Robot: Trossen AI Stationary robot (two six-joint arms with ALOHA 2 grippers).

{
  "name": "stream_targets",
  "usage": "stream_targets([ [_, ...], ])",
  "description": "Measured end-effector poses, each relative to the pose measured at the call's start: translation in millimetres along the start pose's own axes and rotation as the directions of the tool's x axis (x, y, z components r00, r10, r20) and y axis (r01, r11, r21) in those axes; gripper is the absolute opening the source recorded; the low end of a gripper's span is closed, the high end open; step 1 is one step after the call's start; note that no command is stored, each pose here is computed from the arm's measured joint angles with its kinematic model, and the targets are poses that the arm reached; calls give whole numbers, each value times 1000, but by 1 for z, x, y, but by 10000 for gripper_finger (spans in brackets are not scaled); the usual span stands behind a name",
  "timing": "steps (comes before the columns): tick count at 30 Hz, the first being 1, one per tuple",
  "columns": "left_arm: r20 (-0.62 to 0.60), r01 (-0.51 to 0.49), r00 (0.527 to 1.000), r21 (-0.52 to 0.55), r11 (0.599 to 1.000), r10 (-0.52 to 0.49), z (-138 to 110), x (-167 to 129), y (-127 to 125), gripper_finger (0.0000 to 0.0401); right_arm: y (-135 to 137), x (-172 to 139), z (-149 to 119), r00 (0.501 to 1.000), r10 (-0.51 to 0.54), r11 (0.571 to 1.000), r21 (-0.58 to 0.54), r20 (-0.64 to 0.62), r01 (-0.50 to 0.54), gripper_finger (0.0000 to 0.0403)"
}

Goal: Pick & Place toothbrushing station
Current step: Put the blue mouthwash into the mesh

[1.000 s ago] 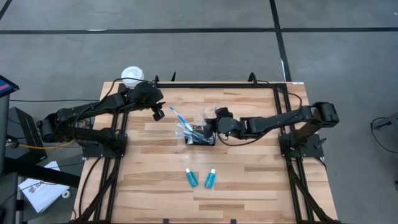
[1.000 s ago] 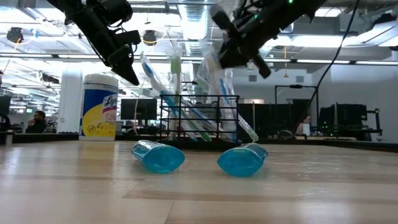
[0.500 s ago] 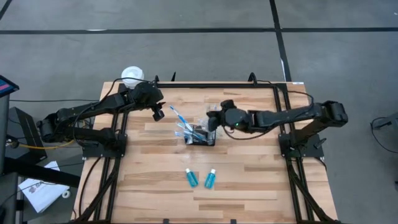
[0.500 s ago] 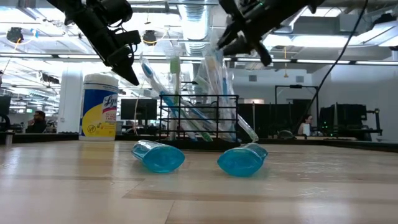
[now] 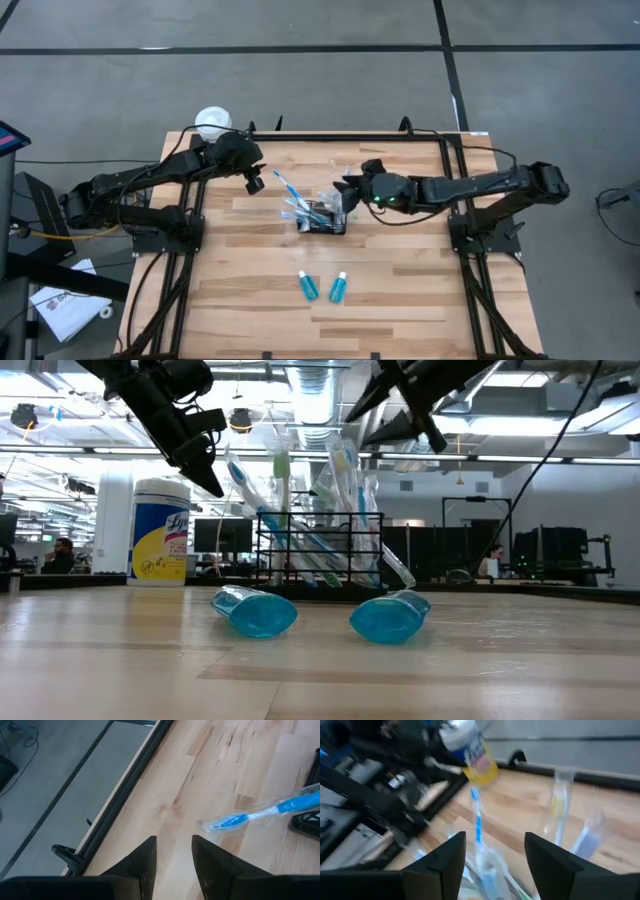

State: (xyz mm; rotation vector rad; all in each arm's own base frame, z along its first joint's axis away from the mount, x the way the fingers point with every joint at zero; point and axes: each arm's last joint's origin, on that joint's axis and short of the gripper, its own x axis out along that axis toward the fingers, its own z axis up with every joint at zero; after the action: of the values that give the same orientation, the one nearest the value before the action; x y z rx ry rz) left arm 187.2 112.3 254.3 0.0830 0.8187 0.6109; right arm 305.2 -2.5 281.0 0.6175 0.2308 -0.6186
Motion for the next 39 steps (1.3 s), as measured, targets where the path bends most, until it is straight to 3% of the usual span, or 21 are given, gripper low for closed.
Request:
stream_targets([
  [8,5,24,1000,-9,1000,-24,0,0,-1,117,12,-37,29,998,64,998,26,20,-65,183],
  [12,25,101,995,-64,993,-99,1,-1,-5,117,26,-57,23,988,97,992,87,-122,-87,185],
  [15,32,145,989,-57,988,-143,3,-3,-13,117,39,-67,11,951,128,986,143,-282,-90,185],
  [18,14,172,985,-22,985,-172,2,-5,-23,117,54,-76,-5,886,169,963,265,-431,-55,188],
  [23,-71,103,992,22,994,-102,-5,-8,-29,117,77,-82,-36,810,210,899,434,-547,60,199],
  [26,-120,88,989,27,996,-84,-10,-8,-28,117,88,-74,-66,762,209,831,522,-613,192,201],
  [32,-165,70,984,9,998,-67,-15,-6,-22,117,115,-57,-139,635,286,730,593,-718,341,204],
  [35,-180,42,983,-15,999,-44,-16,-6,-19,117,121,-50,-162,619,265,694,592,-739,410,209],
  [39,-208,23,978,1,1000,-23,-19,-7,-18,117,124,-39,-176,617,197,678,561,-762,476,215],
])
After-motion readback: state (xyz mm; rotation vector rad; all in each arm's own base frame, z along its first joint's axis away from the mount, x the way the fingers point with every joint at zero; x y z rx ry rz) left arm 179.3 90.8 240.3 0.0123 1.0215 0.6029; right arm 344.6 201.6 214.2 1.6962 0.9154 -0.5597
